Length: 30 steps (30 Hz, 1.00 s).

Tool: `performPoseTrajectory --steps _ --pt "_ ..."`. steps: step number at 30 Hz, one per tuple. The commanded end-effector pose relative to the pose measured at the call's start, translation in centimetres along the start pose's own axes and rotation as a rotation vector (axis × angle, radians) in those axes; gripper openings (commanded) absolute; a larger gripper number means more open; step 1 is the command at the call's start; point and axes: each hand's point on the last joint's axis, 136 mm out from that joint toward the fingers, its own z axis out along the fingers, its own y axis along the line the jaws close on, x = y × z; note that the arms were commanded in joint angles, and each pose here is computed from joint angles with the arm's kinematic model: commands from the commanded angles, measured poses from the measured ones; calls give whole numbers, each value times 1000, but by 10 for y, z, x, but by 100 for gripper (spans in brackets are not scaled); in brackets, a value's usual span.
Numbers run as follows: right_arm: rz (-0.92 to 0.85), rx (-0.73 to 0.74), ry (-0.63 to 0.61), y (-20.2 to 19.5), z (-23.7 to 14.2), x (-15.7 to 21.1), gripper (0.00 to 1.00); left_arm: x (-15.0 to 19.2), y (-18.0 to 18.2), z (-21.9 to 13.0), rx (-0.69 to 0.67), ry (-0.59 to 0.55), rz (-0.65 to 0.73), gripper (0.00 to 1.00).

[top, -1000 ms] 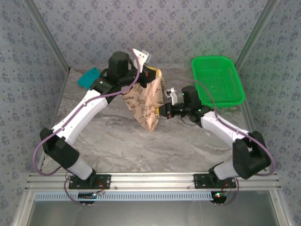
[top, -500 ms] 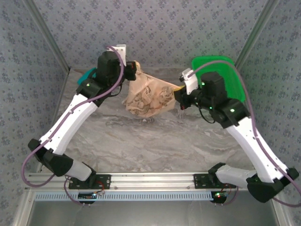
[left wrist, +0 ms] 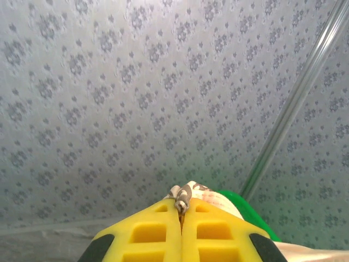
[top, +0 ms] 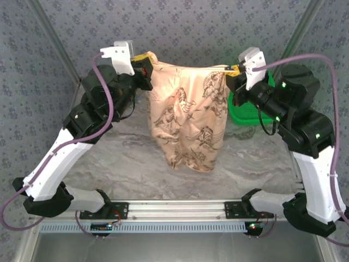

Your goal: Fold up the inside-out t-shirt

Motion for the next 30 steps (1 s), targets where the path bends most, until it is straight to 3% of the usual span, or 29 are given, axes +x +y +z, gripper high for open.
performPoseTrajectory --steps 1,6,10,12,17,20,24,27,30 --pt "-22 74 34 -24 12 5 0 -35 16 -4 -102 -117 93 0" --pt "50 82 83 -60 68 31 0 -34 29 22 -198 -140 210 0" --pt "57 117 103 -93 115 45 0 -16 59 68 -160 -84 143 0" --pt "32 121 99 -104 139 44 0 -11 80 90 -174 -59 54 0" --pt "-18 224 -13 -149 187 15 0 -8 98 141 -171 -32 91 0" --pt "-28 279 -126 -161 182 -17 0 -19 95 157 -132 -26 84 0" --pt "-102 333 -209 -158 156 -53 0 -46 83 150 -97 -55 89 0" --pt "-140 250 -197 -137 140 -57 0 -47 79 139 -77 -40 88 0" --pt "-215 138 -99 -104 136 -33 0 -24 85 131 -91 42 102 0"
